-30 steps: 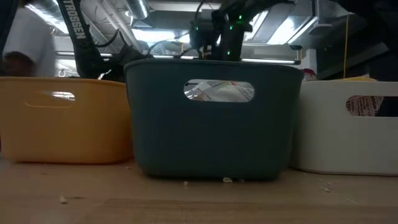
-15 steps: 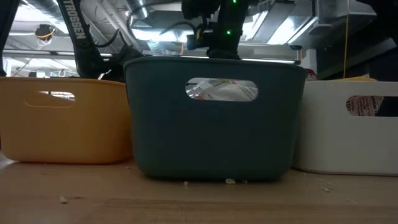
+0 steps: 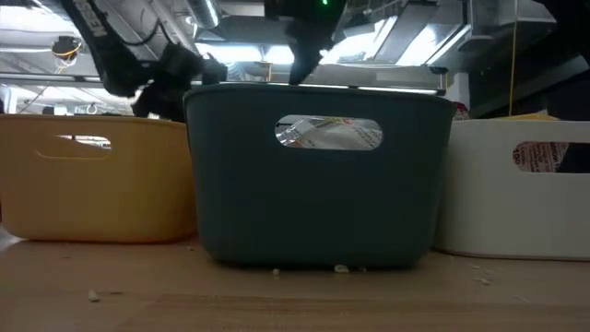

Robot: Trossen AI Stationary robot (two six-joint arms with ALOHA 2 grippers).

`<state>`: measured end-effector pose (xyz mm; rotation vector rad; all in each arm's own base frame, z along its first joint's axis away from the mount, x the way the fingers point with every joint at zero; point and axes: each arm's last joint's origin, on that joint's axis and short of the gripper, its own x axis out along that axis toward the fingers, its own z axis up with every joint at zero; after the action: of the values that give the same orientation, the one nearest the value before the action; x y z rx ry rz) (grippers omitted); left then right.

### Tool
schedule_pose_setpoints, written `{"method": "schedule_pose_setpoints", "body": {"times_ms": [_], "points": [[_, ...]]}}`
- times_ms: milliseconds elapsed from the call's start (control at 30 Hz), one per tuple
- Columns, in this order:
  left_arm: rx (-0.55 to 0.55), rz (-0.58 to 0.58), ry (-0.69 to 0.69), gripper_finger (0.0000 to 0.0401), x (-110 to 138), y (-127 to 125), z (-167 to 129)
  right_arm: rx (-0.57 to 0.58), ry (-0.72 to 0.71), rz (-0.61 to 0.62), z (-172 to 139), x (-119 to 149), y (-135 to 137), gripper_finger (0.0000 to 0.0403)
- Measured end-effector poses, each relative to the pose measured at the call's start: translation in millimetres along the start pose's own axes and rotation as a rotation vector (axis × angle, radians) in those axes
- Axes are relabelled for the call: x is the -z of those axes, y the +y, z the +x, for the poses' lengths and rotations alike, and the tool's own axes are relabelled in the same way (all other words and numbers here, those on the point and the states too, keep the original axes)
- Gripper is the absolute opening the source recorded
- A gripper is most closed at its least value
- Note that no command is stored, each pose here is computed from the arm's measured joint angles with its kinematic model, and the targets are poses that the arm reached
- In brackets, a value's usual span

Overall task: Sort Maruchan noodles
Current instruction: Put the top blue noodle pack into the yellow bin

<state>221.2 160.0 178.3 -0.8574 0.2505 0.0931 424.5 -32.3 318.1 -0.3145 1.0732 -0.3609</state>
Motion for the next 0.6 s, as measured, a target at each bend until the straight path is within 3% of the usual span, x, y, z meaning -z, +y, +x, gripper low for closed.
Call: {"method": "schedule_pose_setpoints", "body": {"times_ms": [167,333,500,600], "points": [[0.007,0.029,-0.019,0.0212,-7,-21,-21,-0.009,-0.083,0.063,-22,-12,4,0.0],[-0.039,0.082,-0.016,0.0212,-4,-38,-36,0.006,0.085,0.101,-15,5,-6,0.0028],[-0.095,0.122,0.03,0.0212,3,-41,-39,-0.123,0.388,0.03,10,43,-18,0.0133],[-0.13,0.145,0.052,0.0212,7,-40,-38,-0.144,0.503,0.007,32,63,-25,0.0208]]}}
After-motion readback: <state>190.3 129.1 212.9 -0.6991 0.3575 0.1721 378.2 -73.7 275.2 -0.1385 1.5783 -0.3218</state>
